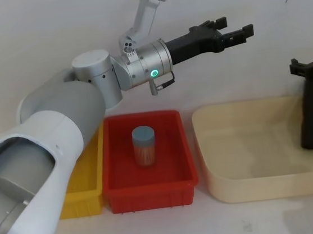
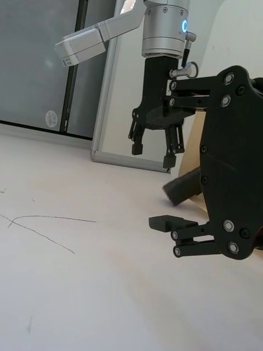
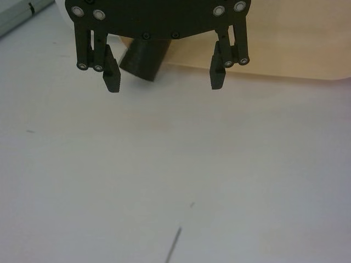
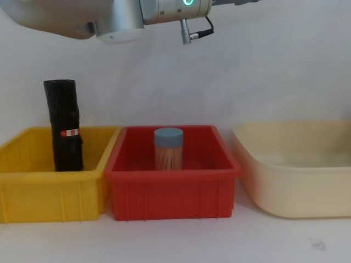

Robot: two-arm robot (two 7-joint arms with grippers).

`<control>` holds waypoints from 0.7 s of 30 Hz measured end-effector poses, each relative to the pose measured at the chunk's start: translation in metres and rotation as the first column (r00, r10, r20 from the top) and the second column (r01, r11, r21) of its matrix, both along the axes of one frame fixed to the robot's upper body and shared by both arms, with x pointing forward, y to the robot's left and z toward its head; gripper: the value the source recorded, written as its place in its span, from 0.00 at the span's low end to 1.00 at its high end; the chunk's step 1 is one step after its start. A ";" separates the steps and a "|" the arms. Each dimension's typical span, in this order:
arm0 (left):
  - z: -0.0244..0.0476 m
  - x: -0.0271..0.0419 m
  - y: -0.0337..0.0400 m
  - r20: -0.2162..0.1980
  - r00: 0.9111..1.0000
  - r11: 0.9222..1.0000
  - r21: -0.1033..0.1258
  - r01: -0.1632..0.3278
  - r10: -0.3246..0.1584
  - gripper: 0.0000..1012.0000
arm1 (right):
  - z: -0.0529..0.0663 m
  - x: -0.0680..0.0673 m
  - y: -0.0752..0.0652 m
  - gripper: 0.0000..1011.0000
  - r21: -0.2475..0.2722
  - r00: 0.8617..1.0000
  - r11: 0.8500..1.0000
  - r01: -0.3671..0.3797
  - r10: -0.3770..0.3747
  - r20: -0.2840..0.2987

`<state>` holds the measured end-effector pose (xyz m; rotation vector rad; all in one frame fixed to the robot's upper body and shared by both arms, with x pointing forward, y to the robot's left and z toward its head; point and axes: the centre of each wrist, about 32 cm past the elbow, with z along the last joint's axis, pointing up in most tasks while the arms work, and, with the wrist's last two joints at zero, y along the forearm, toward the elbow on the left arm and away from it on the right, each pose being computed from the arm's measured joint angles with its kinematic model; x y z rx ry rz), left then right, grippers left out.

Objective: Pick up the garbage bag with the one hand and transfer it to the other hand.

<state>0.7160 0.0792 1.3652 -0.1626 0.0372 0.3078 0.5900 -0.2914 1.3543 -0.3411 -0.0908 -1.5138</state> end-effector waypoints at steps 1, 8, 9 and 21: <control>0.0000 0.0000 0.0000 0.000 1.000 1.000 0.000 0.000 0.000 0.99 | -0.001 0.000 -0.002 0.99 0.004 1.000 1.000 0.007 -0.007 -0.001; 0.0000 0.0000 0.0000 0.000 1.000 1.000 0.000 0.000 0.000 0.99 | -0.003 0.000 -0.006 0.99 0.017 1.000 1.000 0.027 -0.027 -0.006; 0.0000 0.0000 0.0000 0.000 1.000 1.000 0.000 0.000 0.000 0.99 | -0.003 0.000 -0.007 0.99 0.018 1.000 0.999 0.030 -0.030 -0.007; 0.0000 0.0000 0.0000 0.000 1.000 1.000 0.000 0.000 0.000 0.99 | -0.004 0.000 -0.010 0.99 0.027 0.999 0.999 0.045 -0.044 -0.010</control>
